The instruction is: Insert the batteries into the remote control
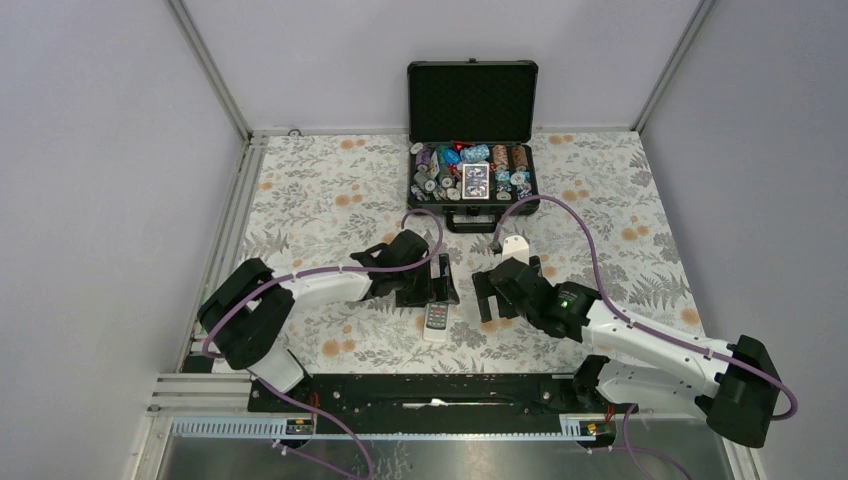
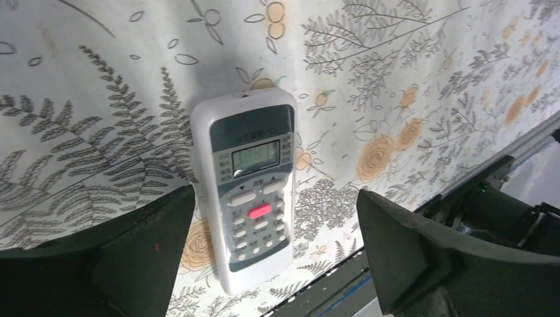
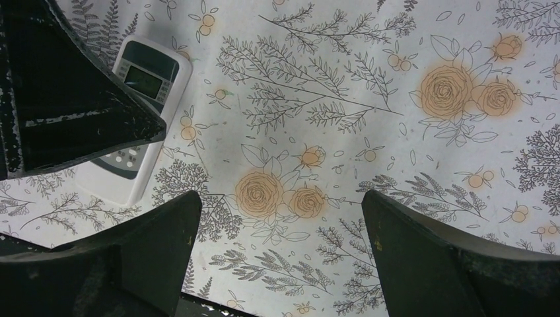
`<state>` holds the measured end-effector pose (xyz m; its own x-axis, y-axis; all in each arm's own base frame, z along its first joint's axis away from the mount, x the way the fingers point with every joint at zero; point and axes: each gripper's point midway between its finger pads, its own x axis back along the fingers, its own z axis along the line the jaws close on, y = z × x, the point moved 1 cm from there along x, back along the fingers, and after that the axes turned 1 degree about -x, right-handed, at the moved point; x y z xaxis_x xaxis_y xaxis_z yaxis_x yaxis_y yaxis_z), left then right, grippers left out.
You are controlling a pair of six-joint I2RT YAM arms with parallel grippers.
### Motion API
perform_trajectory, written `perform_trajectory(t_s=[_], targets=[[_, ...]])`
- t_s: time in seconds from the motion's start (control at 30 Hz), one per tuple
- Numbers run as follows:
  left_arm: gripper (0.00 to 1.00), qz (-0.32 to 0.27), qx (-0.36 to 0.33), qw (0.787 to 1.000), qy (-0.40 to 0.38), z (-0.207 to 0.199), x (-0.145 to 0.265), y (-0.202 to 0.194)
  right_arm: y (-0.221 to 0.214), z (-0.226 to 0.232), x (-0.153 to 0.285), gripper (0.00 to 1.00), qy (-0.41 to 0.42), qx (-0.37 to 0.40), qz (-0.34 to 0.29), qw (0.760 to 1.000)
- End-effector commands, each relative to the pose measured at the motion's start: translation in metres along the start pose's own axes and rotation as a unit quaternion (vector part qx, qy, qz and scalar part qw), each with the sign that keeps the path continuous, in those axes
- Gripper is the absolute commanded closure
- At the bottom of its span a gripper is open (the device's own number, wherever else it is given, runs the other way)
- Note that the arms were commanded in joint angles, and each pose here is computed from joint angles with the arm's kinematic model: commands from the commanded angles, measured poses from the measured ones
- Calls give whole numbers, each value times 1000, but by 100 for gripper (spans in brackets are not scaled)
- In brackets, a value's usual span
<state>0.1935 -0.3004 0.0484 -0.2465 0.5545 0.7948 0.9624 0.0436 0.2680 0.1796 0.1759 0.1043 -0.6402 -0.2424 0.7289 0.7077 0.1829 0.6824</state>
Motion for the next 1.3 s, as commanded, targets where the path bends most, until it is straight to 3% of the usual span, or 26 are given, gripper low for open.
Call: perform_trajectory(t_s=[0.0,0.4,0.7,1.0,1.17,1.27], targets=[[1,-20,-18,1000,-9,-9,3,10,20,10,5,0,19,-13,-26,999],[1,-76,-66,995,-27,-15,42,19,47,-1,21,0,-7,-85,-91,992],[1,-174,-118,977,-34,-14,93,36,72,-11,34,0,-33,-159,-146,976],[1,-282,-109,953,-33,2,128,47,73,4,40,0,34,-114,-157,981],[1,-299,-108,947,-33,6,134,48,71,10,48,1,74,-97,-169,978],[1,-298,-109,948,-32,6,133,48,72,3,47,0,53,-105,-174,978]])
